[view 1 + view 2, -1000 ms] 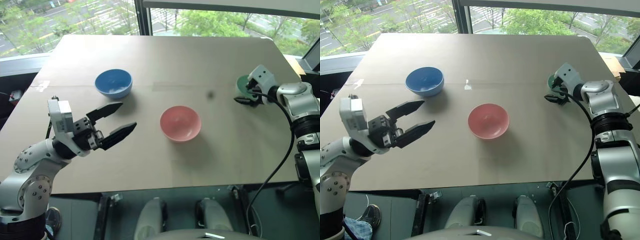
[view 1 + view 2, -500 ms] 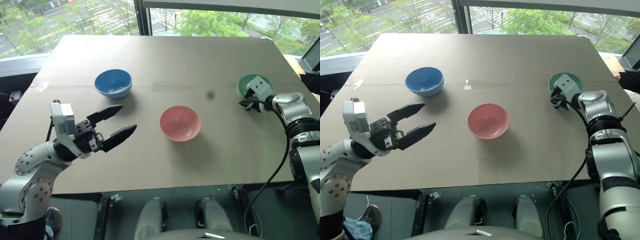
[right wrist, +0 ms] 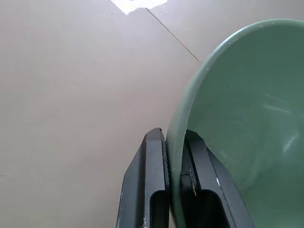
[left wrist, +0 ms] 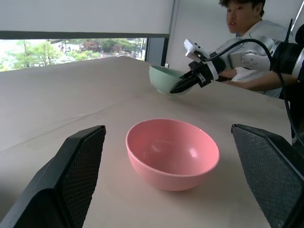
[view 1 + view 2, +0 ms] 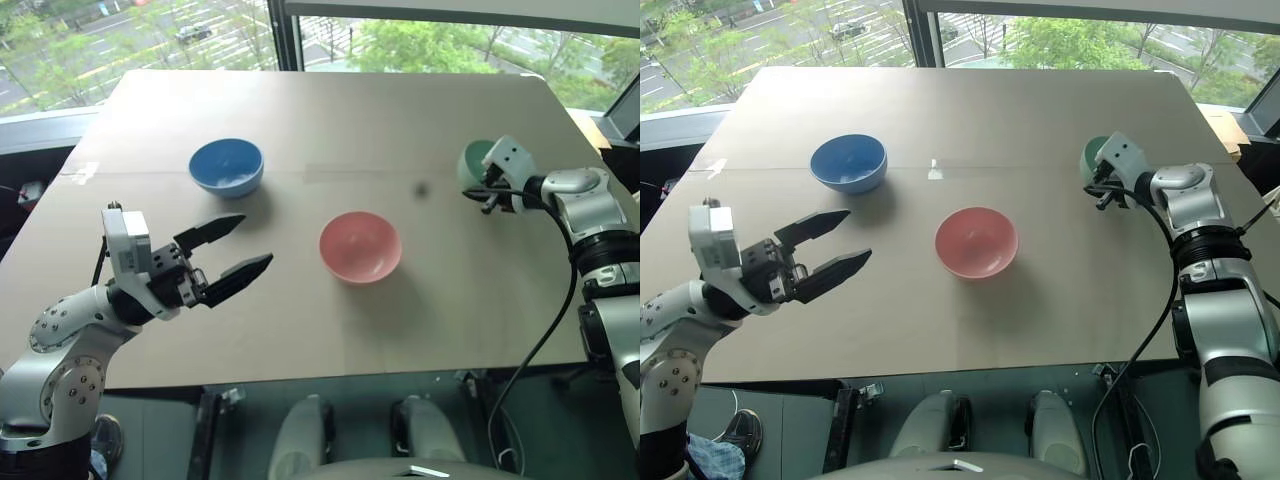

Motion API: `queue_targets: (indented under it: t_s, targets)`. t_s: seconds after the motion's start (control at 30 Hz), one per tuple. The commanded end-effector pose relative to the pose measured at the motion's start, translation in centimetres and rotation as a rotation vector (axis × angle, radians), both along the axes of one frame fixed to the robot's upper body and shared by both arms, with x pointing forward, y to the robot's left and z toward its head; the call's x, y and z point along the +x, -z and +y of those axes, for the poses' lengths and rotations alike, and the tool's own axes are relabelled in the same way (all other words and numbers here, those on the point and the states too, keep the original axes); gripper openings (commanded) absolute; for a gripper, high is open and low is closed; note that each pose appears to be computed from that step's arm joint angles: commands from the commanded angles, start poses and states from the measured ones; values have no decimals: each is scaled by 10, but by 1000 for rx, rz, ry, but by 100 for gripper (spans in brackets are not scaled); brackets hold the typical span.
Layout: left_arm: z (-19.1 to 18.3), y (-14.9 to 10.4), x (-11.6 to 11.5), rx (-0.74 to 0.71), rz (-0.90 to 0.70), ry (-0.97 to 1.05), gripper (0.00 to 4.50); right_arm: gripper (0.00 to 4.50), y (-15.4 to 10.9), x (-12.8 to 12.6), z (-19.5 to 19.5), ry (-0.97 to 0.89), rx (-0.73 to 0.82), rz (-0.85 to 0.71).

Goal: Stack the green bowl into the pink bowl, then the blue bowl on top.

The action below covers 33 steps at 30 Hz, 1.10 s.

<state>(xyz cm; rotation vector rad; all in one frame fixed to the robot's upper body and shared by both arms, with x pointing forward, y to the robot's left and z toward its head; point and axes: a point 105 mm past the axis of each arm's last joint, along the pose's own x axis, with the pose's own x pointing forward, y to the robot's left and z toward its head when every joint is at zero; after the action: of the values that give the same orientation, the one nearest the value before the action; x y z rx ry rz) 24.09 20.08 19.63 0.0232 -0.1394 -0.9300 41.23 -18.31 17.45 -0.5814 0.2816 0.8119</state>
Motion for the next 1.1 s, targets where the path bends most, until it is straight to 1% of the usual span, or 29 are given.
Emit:
queue_targets:
  t_s: [0.03,0.13,0.3,0.33,0.43,0.53,0.7,0.77,0.8,0.83,0.87,0.9,0.93,0.97,1.03,1.1]
  targets:
    - [8,-1,0,23,-23,-27,450,2,-37,-31,33,-160,10,-79]
    - [15,5,1,47,-8,-46,450,2,-42,-58,59,-267,-33,-98]
    - [22,8,5,67,-2,-61,450,2,-47,-99,94,-421,-54,-90]
    - [23,9,5,72,1,-60,450,2,-45,-111,105,-470,-67,-89]
    - [24,10,7,82,5,-57,450,2,-39,-133,124,-557,-82,-73]
    - [24,10,8,82,3,-51,450,2,-36,-146,137,-590,-73,-60]
    - [22,10,9,83,7,-42,450,2,-35,-146,149,-588,-71,-65]
    - [22,10,9,83,8,-40,450,75,-35,-147,155,-588,-53,-61]
    - [21,11,9,84,8,-38,450,98,-36,-146,157,-578,-41,-62]
    - [21,11,9,84,9,-37,450,135,-38,-145,159,-568,-32,-66]
    - [21,11,10,84,9,-36,450,163,-39,-143,159,-552,-24,-75]
    - [20,11,10,83,8,-36,450,211,-40,-142,159,-540,-18,-80]
    - [20,11,10,82,8,-37,450,243,-43,-138,159,-519,-18,-98]
    - [20,11,10,81,7,-38,450,290,-46,-134,159,-493,-15,-129]
    - [20,9,13,79,4,-54,450,349,-60,-126,158,-433,53,-176]
    - [21,9,20,96,3,-98,450,349,-75,-124,156,-405,155,-182]
